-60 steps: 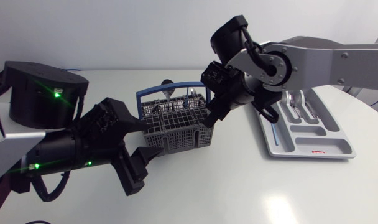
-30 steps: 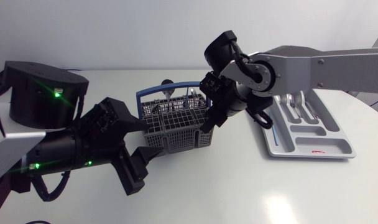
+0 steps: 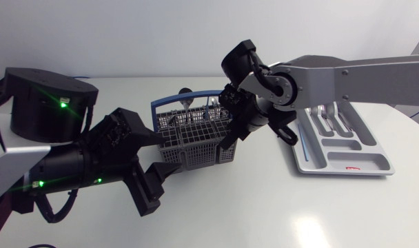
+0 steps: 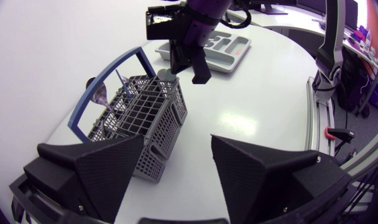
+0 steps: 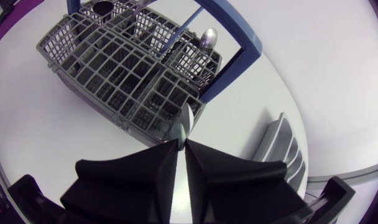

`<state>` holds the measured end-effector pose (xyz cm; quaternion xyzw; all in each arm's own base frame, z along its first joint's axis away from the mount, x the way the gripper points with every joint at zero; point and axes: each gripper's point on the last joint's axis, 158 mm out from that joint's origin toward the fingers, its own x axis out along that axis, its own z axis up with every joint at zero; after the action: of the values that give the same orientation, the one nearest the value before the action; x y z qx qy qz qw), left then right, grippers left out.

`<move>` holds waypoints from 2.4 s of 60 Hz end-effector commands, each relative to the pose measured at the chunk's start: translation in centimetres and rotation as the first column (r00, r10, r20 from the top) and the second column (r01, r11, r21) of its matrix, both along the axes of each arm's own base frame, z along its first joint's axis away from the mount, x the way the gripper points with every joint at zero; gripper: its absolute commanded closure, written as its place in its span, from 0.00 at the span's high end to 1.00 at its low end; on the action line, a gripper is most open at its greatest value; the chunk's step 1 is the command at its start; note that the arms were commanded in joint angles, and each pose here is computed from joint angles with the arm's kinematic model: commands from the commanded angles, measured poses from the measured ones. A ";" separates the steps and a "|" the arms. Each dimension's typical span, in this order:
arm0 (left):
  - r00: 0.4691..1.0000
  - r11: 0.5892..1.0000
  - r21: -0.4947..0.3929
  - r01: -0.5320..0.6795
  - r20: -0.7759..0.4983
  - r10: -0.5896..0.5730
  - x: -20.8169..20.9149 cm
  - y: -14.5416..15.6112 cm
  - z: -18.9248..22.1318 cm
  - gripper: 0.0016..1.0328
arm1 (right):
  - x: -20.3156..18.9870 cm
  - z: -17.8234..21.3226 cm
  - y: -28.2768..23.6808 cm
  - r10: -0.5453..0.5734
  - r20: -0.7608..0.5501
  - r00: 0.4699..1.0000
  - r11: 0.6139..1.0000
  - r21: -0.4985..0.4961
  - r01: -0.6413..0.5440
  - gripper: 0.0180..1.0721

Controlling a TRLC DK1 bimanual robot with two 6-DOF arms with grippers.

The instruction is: Unload the cutlery basket into the drawer organizer.

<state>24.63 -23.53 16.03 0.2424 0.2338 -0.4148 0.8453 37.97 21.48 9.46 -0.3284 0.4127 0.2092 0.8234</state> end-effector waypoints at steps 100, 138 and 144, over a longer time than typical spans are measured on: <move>0.960 0.949 -0.243 0.203 -0.144 -0.242 -0.7 -6.3 5.2 0.90 | -13.8 17.3 2.1 0.311 0.286 0.906 0.856 0.331 -0.398 0.11; 0.882 0.902 -0.315 0.297 -0.271 -0.385 -3.1 -7.9 5.3 0.78 | -17.2 19.2 3.9 0.406 0.257 0.877 0.734 0.481 -0.480 0.11; 0.871 0.894 -0.326 0.308 -0.282 -0.402 -3.5 -8.0 5.3 0.60 | -17.0 19.5 3.9 0.403 0.260 0.878 0.729 0.489 -0.479 0.11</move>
<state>21.44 -30.93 20.43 0.0916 0.2762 -0.6138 0.7339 20.81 25.44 28.66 -0.1981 0.1863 0.4847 0.8313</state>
